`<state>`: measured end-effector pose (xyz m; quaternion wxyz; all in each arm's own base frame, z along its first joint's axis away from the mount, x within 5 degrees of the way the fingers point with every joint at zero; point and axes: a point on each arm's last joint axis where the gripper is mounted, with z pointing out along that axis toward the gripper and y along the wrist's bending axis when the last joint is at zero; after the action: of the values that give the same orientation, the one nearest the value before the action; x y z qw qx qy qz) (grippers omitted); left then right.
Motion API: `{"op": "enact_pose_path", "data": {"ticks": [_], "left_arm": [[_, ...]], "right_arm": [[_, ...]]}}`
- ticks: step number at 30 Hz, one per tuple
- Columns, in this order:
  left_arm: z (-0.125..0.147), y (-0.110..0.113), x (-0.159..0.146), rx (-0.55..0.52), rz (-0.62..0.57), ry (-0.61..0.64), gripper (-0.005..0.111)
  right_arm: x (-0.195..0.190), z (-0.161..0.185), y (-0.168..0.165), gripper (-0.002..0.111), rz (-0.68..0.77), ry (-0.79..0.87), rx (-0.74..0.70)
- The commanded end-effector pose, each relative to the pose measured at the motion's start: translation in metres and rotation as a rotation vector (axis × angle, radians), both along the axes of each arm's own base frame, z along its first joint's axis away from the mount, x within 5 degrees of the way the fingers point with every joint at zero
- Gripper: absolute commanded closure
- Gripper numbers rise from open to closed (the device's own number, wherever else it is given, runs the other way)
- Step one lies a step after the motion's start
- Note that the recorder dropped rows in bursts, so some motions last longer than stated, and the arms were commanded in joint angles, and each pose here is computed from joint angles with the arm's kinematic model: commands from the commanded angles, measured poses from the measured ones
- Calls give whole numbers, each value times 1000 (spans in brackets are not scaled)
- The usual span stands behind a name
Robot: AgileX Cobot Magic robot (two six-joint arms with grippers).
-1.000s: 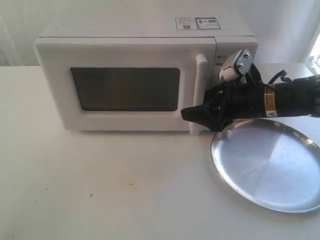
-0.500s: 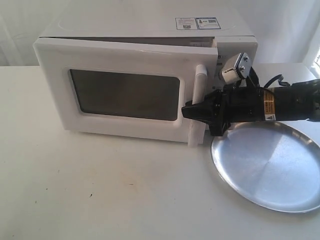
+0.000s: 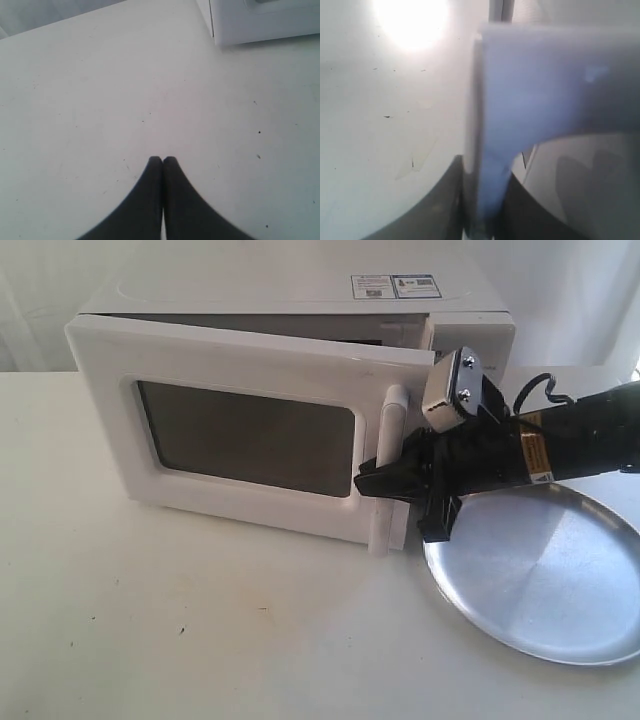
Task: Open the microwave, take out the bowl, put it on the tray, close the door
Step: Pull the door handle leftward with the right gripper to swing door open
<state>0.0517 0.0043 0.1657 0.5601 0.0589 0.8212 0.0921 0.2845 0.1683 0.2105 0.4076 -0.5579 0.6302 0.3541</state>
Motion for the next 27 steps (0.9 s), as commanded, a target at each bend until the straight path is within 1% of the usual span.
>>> {"op": "enact_pose_path", "data": {"ticks": [1,3,6,10,13,15,21,24,27], "left_arm": [[1,-1,0,-12,-6,-3,107],[1,-1,0,-12,-6,-3,107],[1,-1,0,-12,-6,-3,107],[1,-1,0,-12,-6,-3,107],[1,-1,0,-12,-6,-3,107],[1,-1,0,-12,-6,-3,107],[1,-1,0,-12,-6,-3,107],[1,-1,0,-12,-6,-3,107],[1,-1,0,-12,-6,-3,107]], "right_arm": [[-39,52,34,108,188,135,272],[-50,57,39,108,222,166,252],[-64,64,45,105,279,155,221],[-70,67,44,92,303,144,191],[-76,65,39,83,334,149,107],[-77,65,37,82,295,190,99],[-83,68,33,82,292,196,103],[-84,69,33,82,273,253,102],[-83,69,33,82,257,253,98]]}}
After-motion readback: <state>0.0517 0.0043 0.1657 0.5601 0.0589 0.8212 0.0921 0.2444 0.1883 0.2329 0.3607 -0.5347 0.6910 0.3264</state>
